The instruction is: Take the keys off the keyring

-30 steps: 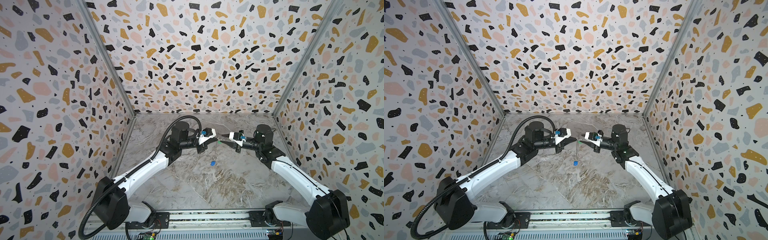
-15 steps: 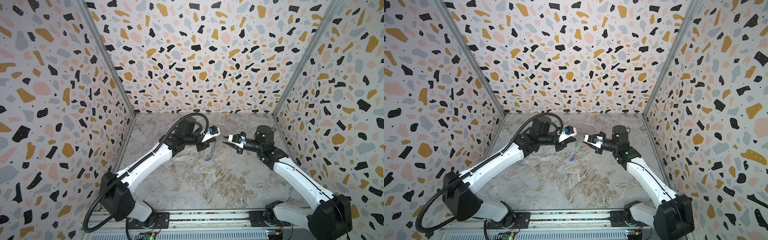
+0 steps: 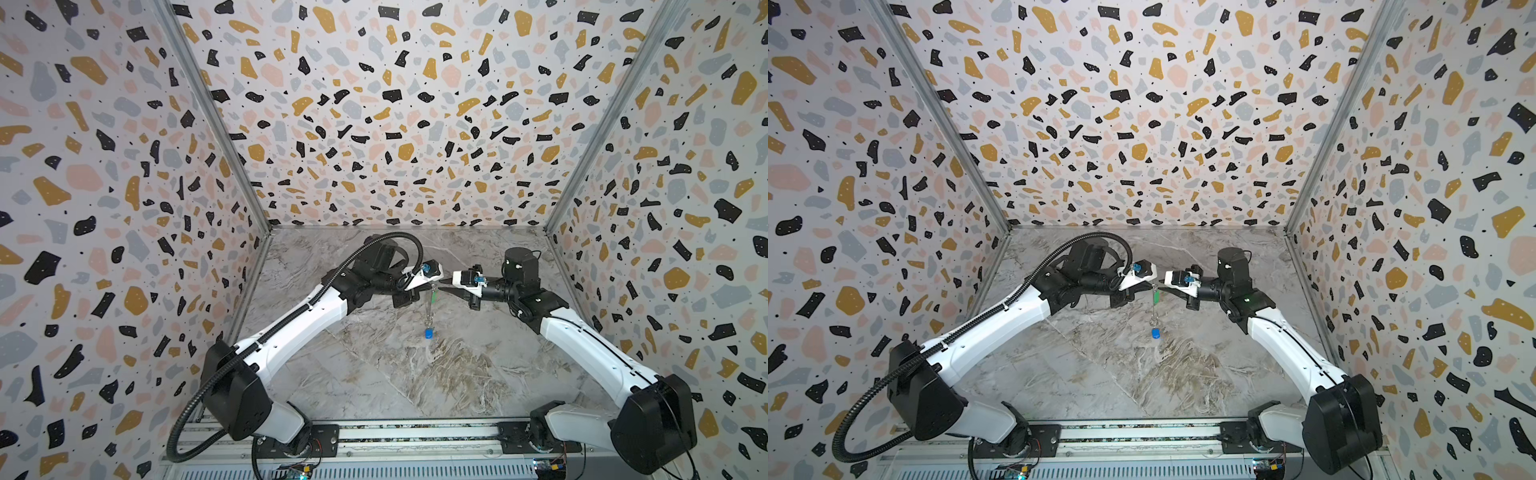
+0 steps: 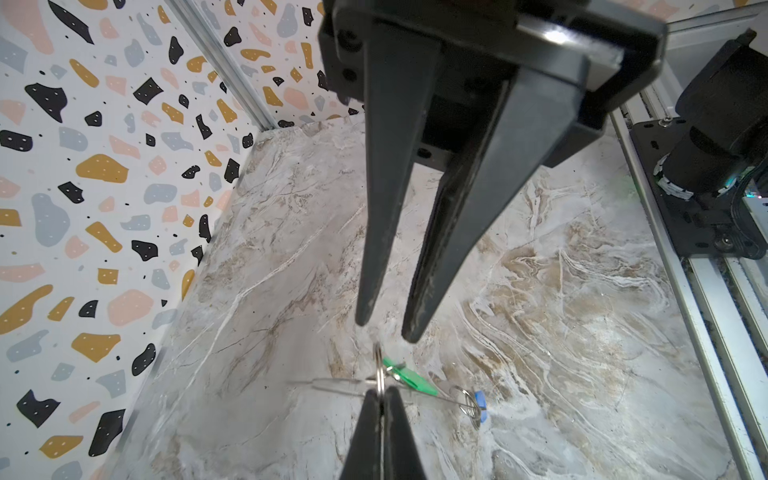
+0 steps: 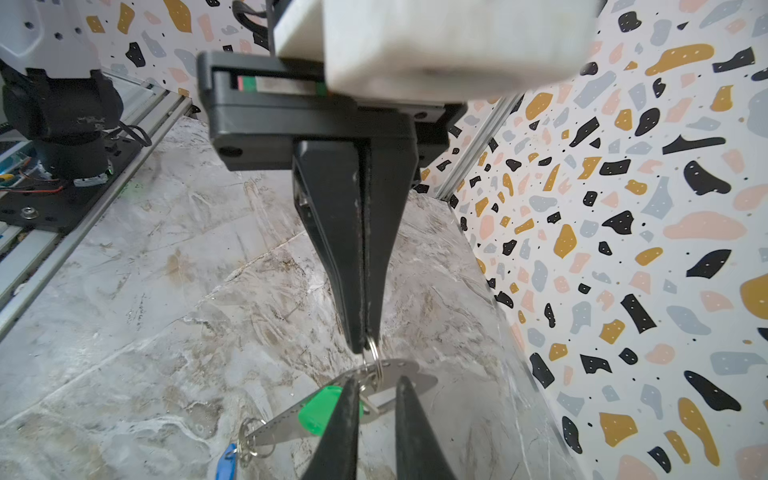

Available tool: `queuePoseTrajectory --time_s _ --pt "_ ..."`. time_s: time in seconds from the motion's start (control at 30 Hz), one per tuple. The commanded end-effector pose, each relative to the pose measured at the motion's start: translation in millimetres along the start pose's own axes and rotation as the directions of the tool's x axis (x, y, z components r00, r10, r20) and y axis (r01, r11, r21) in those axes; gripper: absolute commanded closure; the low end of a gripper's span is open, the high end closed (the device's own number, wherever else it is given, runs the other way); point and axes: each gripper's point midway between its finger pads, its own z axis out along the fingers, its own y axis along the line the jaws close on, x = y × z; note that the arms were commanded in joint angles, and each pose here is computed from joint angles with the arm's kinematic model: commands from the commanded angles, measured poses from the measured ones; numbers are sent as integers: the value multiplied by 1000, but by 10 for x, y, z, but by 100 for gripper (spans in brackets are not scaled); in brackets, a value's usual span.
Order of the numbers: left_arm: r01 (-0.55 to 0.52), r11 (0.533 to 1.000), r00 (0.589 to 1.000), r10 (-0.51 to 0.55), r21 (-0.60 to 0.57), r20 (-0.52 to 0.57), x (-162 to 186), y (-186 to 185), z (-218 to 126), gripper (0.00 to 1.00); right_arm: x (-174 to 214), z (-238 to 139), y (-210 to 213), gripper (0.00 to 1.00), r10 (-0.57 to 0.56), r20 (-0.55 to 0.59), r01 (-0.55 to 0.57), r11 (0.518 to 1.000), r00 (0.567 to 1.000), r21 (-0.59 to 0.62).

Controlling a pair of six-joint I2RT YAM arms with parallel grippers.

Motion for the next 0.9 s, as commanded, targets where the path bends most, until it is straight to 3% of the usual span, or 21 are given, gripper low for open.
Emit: queuePoseTrajectory --time_s 0.0,0.33,0.87 --pt "-56 998 998 56 -21 42 -209 63 -55 100 -149 9 -35 81 6 35 -5 1000 999 -14" --pt "-90 996 995 90 -1 38 -198 -8 -23 100 -154 80 -14 82 28 54 -26 999 998 -40" --pt "-126 992 992 126 2 29 -176 -39 -45 98 -133 84 18 99 44 50 -41 998 998 -55"
